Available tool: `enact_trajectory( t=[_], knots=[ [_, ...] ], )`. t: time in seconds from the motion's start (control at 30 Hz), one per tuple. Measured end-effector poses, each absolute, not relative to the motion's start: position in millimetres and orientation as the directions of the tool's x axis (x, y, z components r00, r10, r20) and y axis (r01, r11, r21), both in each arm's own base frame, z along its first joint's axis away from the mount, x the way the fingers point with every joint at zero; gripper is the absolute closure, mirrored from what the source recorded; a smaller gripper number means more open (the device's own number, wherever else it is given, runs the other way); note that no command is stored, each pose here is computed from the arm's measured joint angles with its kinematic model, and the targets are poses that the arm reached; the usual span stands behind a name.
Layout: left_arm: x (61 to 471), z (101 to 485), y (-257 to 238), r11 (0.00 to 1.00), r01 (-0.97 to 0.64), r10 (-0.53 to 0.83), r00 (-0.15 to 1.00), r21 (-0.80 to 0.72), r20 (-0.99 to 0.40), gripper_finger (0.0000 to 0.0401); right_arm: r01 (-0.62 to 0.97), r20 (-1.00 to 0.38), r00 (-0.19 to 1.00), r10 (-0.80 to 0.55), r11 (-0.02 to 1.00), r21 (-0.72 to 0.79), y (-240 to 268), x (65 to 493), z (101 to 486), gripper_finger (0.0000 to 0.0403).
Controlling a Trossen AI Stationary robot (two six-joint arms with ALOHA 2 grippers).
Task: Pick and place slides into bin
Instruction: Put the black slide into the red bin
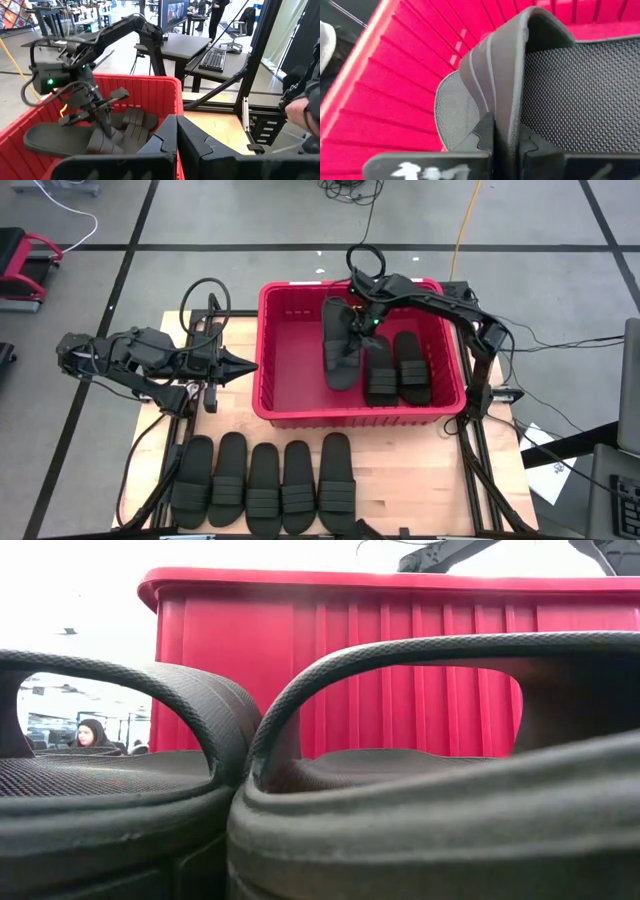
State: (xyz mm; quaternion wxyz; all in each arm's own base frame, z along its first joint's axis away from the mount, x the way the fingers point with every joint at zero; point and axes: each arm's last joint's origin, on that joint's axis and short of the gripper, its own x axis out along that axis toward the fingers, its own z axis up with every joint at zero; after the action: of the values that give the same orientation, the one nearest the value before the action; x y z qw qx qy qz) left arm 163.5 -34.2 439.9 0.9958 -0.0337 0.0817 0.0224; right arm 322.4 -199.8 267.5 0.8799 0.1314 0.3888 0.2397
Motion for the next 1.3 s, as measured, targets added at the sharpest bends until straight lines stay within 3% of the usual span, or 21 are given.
enact_trajectory(
  t=[0.33,0.53,0.83,1.3],
  knots=[
    [163.4,439.3,-34.1,0.997,-0.051,0.04,0.985,-0.061,-0.171,0.0396,-0.258,-0.681,0.506,0.529,0.846,0.466,-200.2,324.4,226.3,0.0397],
    [163.1,438.0,-34.1,0.997,-0.051,0.04,0.982,-0.056,-0.184,0.0395,-0.256,-0.626,0.567,0.536,0.837,0.484,-201.2,328.4,212.2,0.0397],
    [163.0,437.2,-34.0,0.997,-0.052,0.041,0.981,-0.054,-0.191,0.0396,-0.204,-0.64,0.523,0.563,0.812,0.547,-194.3,315.9,184.4,0.0397],
    [163.0,437.2,-34.0,0.996,-0.055,0.041,0.981,-0.071,-0.191,0.0396,-0.167,-0.594,0.559,0.578,0.781,0.602,-188.3,307.1,152.7,0.0397]
  ],
)
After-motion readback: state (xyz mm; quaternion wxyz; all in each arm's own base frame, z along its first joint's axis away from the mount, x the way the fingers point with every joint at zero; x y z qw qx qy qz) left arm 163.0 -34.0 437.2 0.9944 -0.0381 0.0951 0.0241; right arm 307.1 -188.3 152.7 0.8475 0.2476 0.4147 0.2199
